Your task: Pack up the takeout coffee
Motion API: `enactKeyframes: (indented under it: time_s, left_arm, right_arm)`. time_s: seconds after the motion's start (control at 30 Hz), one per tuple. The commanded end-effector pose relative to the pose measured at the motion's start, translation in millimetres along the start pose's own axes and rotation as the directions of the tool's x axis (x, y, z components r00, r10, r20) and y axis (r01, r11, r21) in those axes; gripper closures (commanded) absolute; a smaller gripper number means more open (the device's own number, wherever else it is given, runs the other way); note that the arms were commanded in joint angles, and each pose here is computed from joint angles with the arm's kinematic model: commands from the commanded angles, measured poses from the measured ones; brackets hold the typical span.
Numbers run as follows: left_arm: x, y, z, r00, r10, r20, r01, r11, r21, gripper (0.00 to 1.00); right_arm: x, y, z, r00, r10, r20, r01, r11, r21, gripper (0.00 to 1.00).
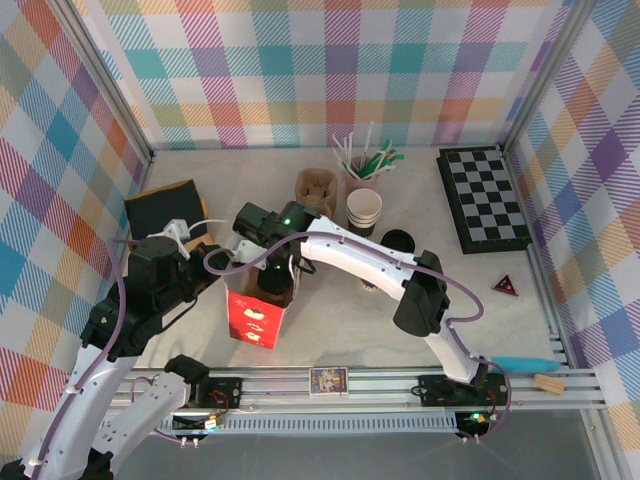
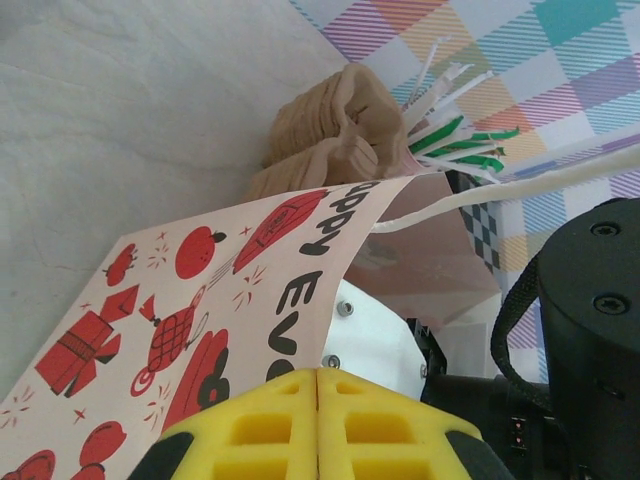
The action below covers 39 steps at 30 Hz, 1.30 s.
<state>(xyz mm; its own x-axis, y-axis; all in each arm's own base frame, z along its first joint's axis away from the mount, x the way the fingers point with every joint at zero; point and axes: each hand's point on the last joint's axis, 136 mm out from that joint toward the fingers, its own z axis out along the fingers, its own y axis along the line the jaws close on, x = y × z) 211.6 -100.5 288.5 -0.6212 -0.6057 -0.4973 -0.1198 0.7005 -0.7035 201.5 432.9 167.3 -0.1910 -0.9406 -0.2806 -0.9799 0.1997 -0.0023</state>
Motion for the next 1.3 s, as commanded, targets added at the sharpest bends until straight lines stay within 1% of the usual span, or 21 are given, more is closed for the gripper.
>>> enactKeyframes:
  time_s: [0.0,0.23,0.4,0.5,0.63,0.87,1.1,1.27]
  left_arm:
    - [16.3,3.0,0.1,0.996,0.048,-0.078,-0.048,0.999,0.006,1.0]
    - [9.3,5.6,-1.4,0.995,0.084,-0.054,-0.086,0.996,-0.029,1.0]
    - [4.4,7.2,-2.9,0.994,0.102,-0.036,-0.103,0.993,-0.049,1.0]
    - [0.7,7.9,-5.7,0.993,0.114,-0.024,-0.115,0.991,-0.066,1.0]
    - [-4.7,11.3,-9.3,0.992,0.13,-0.005,-0.13,0.987,-0.098,1.0]
    - [-12.3,15.1,-12.7,0.988,0.156,0.018,-0.152,0.978,-0.141,1.0]
    - [-11.9,4.7,-6.7,0.988,0.152,-0.001,-0.151,0.983,-0.104,1.0]
    - [-9.8,1.5,-4.0,0.989,0.147,-0.013,-0.148,0.985,-0.086,1.0]
  right_arm:
    - [-19.0,11.5,13.3,0.999,-0.018,0.04,0.019,0.999,-0.029,0.75]
    - [-11.6,12.1,36.4,1.0,0.012,-0.012,-0.012,1.0,-0.021,0.75]
    - [-5.7,6.8,47.4,0.999,0.031,-0.03,-0.031,0.999,0.014,0.75]
    - [-3.5,3.4,45.9,0.999,0.031,-0.039,-0.03,0.999,0.035,0.76]
    - [-5.0,3.9,38.9,1.0,0.017,-0.022,-0.016,0.999,0.037,0.76]
    - [-2.3,-4.1,40.5,1.0,0.01,-0.023,-0.008,0.997,0.081,0.76]
    - [-4.0,-1.6,53.2,1.0,0.012,-0.015,-0.011,0.998,0.064,0.75]
    - [-8.1,-1.7,57.2,1.0,0.013,-0.002,-0.013,0.998,0.062,0.7]
